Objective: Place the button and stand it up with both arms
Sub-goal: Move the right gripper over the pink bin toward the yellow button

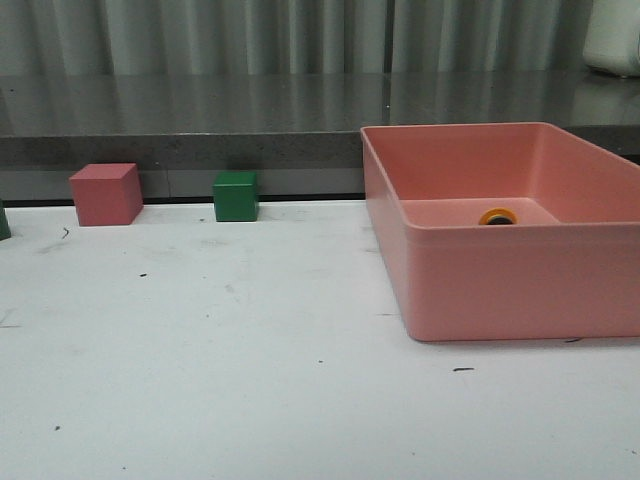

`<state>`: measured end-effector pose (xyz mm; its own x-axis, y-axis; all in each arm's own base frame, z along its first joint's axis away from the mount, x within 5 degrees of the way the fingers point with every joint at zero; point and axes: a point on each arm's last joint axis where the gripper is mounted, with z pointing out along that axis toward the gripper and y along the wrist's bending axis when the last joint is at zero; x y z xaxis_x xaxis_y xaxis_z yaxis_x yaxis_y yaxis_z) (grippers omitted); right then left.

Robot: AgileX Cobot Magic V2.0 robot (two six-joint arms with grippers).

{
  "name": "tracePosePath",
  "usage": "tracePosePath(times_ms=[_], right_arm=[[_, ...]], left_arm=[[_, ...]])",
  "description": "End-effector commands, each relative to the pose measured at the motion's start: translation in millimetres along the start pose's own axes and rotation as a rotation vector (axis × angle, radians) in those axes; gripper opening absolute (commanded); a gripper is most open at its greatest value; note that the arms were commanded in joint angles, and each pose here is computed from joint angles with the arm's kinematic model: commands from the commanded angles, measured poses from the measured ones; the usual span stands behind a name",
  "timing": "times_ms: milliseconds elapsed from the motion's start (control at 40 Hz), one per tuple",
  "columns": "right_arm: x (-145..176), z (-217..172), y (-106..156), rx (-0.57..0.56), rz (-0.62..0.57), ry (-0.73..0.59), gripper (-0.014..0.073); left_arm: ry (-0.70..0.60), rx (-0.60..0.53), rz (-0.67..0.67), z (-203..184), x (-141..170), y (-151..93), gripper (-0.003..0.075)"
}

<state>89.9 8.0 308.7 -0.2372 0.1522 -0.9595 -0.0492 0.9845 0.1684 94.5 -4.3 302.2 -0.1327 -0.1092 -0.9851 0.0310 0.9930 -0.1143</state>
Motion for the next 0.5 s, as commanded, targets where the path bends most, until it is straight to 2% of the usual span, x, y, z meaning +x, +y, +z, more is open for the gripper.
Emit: tracePosePath(times_ms=[0, 100, 150, 200, 275, 400, 475], right_arm=[[-15.9, 5.4, 0.9, 0.005, 0.011, -0.052, -0.0066], [-15.5, 6.9, 0.6, 0.006, 0.010, -0.046, -0.0063], [-15.7, 6.9, 0.6, 0.007, 0.010, -0.049, -0.0043], [-16.0, 7.0, 0.5, 0.007, 0.010, -0.054, 0.0003], [-16.5, 7.0, 0.5, 0.007, 0.009, -0.060, 0.0134], [-16.6, 7.0, 0.5, 0.007, 0.009, -0.061, 0.0465], [-17.8, 7.6, 0.3, 0.008, 0.010, -0.073, 0.0638]], left_arm=[[-0.116, 0.000, -0.011, -0.5, -20.3, -1.0, -0.0020], [-0.116, 0.000, -0.011, -0.5, -20.3, -1.0, -0.0012], [-0.116, 0.000, -0.011, -0.5, -20.3, -1.0, 0.0020], [-0.116, 0.000, -0.011, -0.5, -20.3, -1.0, 0.0084], [-0.116, 0.000, -0.011, -0.5, -20.3, -1.0, 0.0200], [-0.116, 0.000, -0.011, -0.5, -20.3, -1.0, 0.0492], [-0.116, 0.000, -0.011, -0.5, -20.3, -1.0, 0.0596]])
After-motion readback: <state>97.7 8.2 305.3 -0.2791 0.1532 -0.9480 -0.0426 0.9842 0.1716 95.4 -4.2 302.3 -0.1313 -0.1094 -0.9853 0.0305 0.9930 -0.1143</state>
